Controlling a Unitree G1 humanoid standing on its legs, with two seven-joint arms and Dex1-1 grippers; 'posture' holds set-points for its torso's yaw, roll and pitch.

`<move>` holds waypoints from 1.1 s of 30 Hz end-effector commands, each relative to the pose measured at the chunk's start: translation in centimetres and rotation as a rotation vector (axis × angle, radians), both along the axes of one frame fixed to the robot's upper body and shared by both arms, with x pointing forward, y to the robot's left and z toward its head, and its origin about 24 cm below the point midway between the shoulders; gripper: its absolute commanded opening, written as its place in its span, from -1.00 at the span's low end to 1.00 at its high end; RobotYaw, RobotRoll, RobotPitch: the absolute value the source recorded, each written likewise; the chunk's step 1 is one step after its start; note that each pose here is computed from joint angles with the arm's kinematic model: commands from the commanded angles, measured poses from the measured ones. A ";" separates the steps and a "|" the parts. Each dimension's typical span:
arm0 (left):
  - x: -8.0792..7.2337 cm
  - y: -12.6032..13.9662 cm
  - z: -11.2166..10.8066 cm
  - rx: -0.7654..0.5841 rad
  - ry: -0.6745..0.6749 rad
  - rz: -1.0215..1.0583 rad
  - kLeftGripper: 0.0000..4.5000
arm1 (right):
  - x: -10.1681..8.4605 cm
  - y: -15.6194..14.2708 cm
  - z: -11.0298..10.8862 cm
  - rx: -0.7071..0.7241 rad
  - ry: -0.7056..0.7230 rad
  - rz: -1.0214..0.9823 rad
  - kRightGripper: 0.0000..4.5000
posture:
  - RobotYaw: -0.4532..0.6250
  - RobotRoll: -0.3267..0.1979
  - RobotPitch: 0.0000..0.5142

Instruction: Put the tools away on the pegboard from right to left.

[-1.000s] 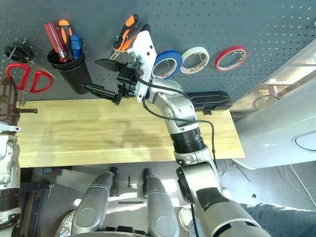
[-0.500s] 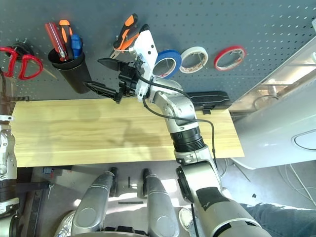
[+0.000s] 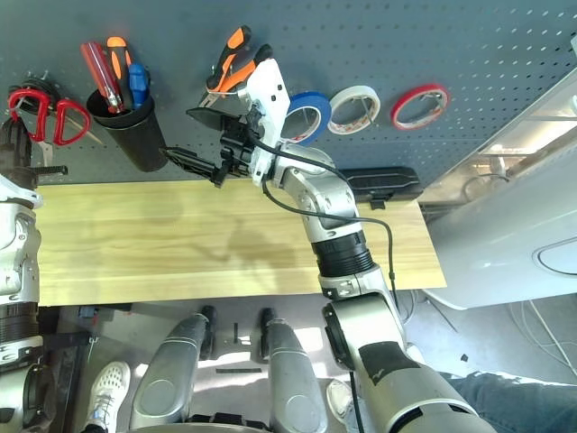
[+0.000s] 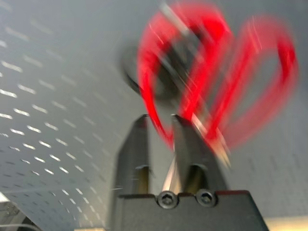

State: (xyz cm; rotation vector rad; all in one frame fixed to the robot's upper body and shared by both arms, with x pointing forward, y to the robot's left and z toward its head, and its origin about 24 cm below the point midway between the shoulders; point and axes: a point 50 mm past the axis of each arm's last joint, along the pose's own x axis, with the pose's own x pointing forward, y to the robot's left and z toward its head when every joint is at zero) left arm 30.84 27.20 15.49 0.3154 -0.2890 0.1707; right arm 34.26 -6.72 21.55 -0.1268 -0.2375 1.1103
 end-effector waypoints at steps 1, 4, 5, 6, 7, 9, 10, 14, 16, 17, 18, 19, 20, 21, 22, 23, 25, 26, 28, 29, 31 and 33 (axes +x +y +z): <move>-0.3 -0.2 -3.1 0.052 0.179 -0.041 0.11 | 0.3 -0.7 -3.2 -0.065 0.068 -0.065 1.00 | 0.17 0.25 0.20; -0.7 -0.6 -4.9 0.095 0.292 -0.084 0.54 | 0.2 -1.3 -6.0 -0.084 0.158 -0.125 1.00 | 0.16 0.25 0.21; -0.8 -0.7 -5.4 0.106 0.318 -0.099 0.71 | 0.3 -1.6 -6.7 -0.090 0.181 -0.151 1.00 | 0.16 0.25 0.21; -0.8 -0.9 -5.6 0.111 0.337 -0.109 0.85 | 0.3 -1.7 -7.2 -0.095 0.195 -0.169 1.00 | 0.16 0.25 0.21; -0.9 -1.0 -5.9 0.109 0.355 -0.115 1.00 | 0.4 -2.0 -7.8 -0.111 0.206 -0.196 1.00 | 0.15 0.25 0.21; -0.9 -1.3 -6.2 0.108 0.374 -0.124 1.00 | 0.8 -2.9 -9.3 -0.126 0.247 -0.283 1.00 | 0.15 0.25 0.22; -0.9 -1.4 -6.3 0.107 0.380 -0.126 1.00 | 1.0 -3.2 -9.8 -0.129 0.260 -0.312 1.00 | 0.15 0.25 0.22; -0.9 -1.7 -7.2 0.097 0.433 -0.135 1.00 | 1.5 -4.5 -11.4 -0.123 0.316 -0.439 1.00 | 0.14 0.25 0.22; -1.0 -1.9 -7.7 0.093 0.461 -0.142 1.00 | 2.0 -5.8 -12.2 -0.120 0.348 -0.546 1.00 | 0.12 0.25 0.23; -1.0 -2.1 -8.0 0.093 0.475 -0.146 1.00 | 2.3 -6.7 -12.7 -0.113 0.374 -0.625 1.00 | 0.12 0.25 0.23; -1.0 -2.2 -8.2 0.092 0.484 -0.150 1.00 | 2.5 -7.8 -13.2 -0.102 0.398 -0.706 1.00 | 0.11 0.25 0.23; -0.9 -2.4 -8.4 0.092 0.492 -0.155 1.00 | 2.7 -8.9 -13.6 -0.099 0.412 -0.787 1.00 | 0.10 0.25 0.23; -0.8 -2.6 -8.5 0.091 0.495 -0.158 1.00 | 2.9 -9.7 -13.8 -0.098 0.417 -0.842 1.00 | 0.10 0.25 0.23; -0.7 -2.7 -8.6 0.088 0.503 -0.162 1.00 | 3.0 -10.5 -14.0 -0.097 0.424 -0.892 1.00 | 0.08 0.25 0.23; -0.6 -2.9 -8.6 0.086 0.508 -0.165 1.00 | 3.1 -11.0 -14.1 -0.097 0.428 -0.921 1.00 | 0.08 0.25 0.23; -0.6 -2.9 -8.8 0.084 0.516 -0.165 1.00 | 3.1 -11.5 -14.3 -0.098 0.432 -0.948 1.00 | 0.08 0.25 0.23; -0.3 -3.1 -9.0 0.081 0.537 -0.162 1.00 | 3.1 -12.6 -14.5 -0.097 0.446 -0.999 1.00 | 0.04 0.25 0.26; -0.2 -3.3 -9.1 0.080 0.545 -0.158 1.00 | 3.1 -13.2 -14.6 -0.100 0.455 -1.020 1.00 | 0.01 0.25 0.28; 0.0 -3.3 -9.3 0.073 0.566 -0.144 1.00 | 3.0 -13.9 -14.7 -0.102 0.463 -1.042 1.00 | -0.01 0.25 0.29; 0.1 -3.4 -9.5 0.067 0.575 -0.137 1.00 | 2.9 -14.3 -14.7 -0.102 0.467 -1.051 1.00 | -0.03 0.25 0.29; 0.3 -3.5 -9.7 0.050 0.587 -0.125 1.00 | 2.8 -14.9 -14.9 -0.102 0.474 -1.064 1.00 | -0.04 0.25 0.30; 0.7 -3.8 -10.0 0.017 0.599 -0.114 1.00 | 2.6 -15.6 -15.0 -0.101 0.483 -1.075 1.00 | -0.08 0.25 0.30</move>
